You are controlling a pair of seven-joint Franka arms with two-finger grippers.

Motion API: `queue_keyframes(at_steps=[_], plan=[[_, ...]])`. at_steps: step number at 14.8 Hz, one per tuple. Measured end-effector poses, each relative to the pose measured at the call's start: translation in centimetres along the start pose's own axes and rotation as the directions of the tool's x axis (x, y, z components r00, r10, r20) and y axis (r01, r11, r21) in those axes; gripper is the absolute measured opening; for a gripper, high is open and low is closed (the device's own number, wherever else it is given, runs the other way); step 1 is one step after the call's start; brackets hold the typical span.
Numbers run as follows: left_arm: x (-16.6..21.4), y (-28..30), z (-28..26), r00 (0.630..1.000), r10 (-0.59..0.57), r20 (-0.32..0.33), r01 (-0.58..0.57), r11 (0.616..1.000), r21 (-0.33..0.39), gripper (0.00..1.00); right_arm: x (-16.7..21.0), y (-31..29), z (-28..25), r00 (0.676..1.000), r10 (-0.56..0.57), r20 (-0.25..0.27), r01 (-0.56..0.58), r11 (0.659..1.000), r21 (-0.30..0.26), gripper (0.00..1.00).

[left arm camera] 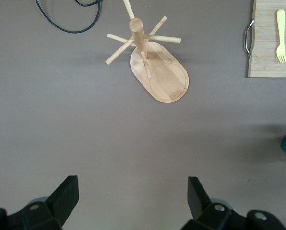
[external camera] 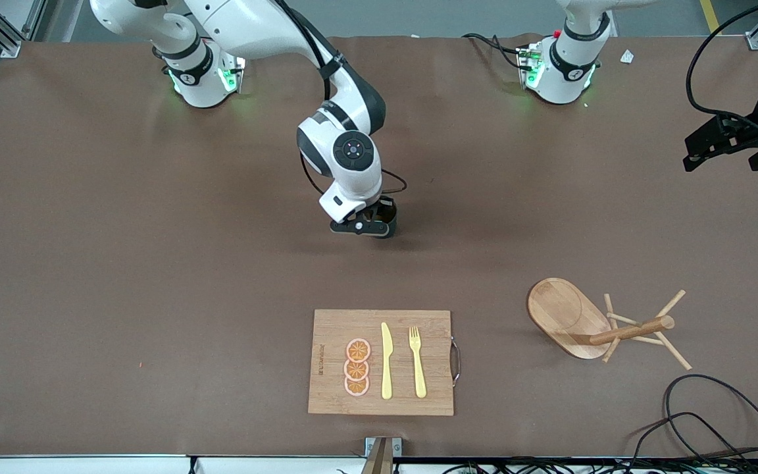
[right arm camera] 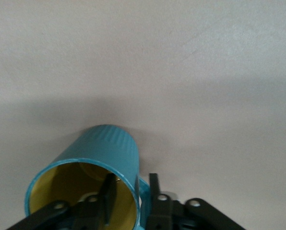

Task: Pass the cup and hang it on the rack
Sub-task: 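Carry the teal mug with the right gripper toward the table middle, then set the mug down and open the right gripper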

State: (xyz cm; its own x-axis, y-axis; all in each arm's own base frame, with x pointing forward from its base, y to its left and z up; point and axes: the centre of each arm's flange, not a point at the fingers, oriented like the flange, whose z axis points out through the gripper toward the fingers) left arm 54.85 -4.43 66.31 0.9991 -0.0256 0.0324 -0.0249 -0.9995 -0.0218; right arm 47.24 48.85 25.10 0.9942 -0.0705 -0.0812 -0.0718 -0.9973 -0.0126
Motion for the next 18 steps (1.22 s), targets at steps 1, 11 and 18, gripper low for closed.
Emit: queue_keyframes(at_steps=[1, 11, 18], plan=[[0.0, 0.0, 0.0, 1.0, 0.0, 0.001, 0.0, 1.0, -0.001, 1.0, 0.2, -0.1, -0.4, 1.0, 0.0, -0.007, 0.0, 1.0, 0.006, 0.5], [0.9, 1.1, 1.0, 1.0, 0.018, -0.009, -0.018, 1.0, -0.01, 1.0, 4.9, 5.4, -11.2, 0.993, -0.104, 0.061, 0.105, 0.994, -0.026, 1.0], [3.2, 8.9, 6.2, 0.998, 0.045, 0.035, -0.044, 0.999, -0.025, 1.0, 14.3, 27.2, -19.3, 0.974, -0.177, 0.141, 0.184, 0.982, -0.044, 1.0]])
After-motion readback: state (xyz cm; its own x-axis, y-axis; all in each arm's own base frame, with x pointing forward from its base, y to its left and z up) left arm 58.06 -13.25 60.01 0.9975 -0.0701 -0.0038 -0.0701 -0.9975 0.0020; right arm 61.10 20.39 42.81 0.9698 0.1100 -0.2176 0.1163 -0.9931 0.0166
